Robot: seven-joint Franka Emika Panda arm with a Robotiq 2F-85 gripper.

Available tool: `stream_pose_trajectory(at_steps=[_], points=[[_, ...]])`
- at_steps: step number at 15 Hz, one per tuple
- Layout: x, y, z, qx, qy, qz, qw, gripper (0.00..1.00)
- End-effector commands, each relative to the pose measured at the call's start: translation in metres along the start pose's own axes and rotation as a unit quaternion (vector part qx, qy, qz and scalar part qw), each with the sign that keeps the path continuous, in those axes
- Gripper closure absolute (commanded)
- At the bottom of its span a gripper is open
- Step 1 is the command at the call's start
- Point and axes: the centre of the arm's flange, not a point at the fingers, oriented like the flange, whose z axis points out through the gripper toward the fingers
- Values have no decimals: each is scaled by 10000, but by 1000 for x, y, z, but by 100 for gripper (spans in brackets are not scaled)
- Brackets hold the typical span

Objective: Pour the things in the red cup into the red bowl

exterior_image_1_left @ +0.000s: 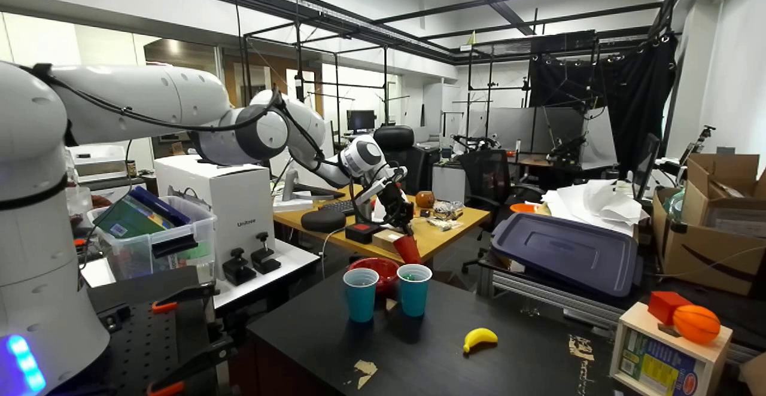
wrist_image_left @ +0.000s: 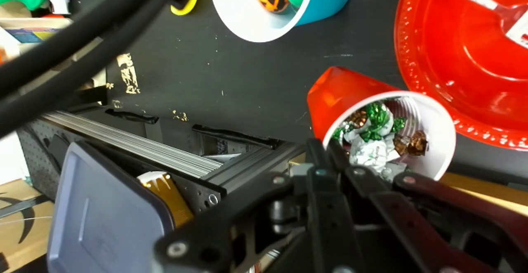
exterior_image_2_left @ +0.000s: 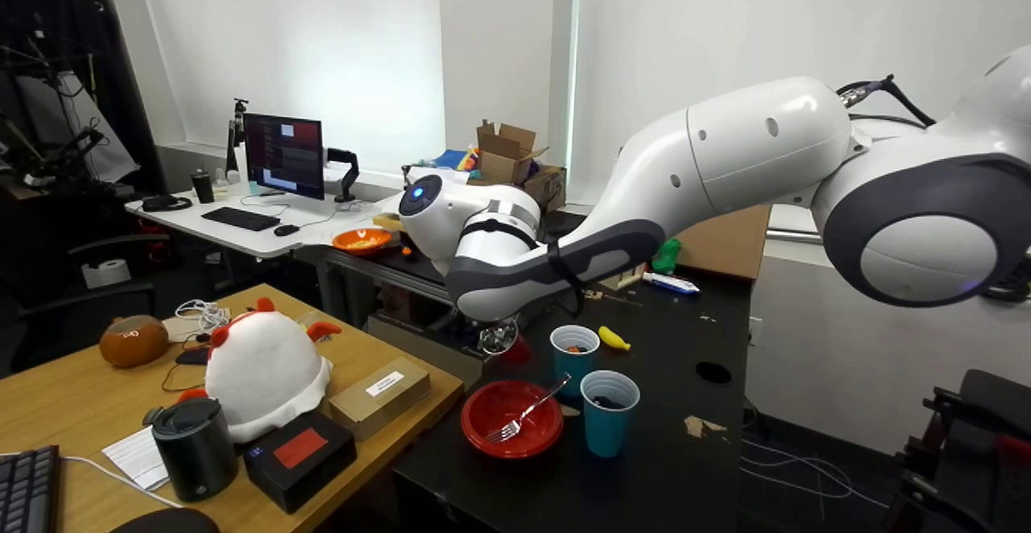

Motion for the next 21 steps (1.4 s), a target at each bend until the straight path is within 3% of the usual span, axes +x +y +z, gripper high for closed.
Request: stream_pose_trajectory(at_steps=[1, 13, 21], points=[[-25, -7, -9, -348, 68, 265, 9990, 99], [-54, 1, -10, -792, -47, 785, 9938, 99], [-74, -3, 14, -1205, -66, 530, 9913, 99]])
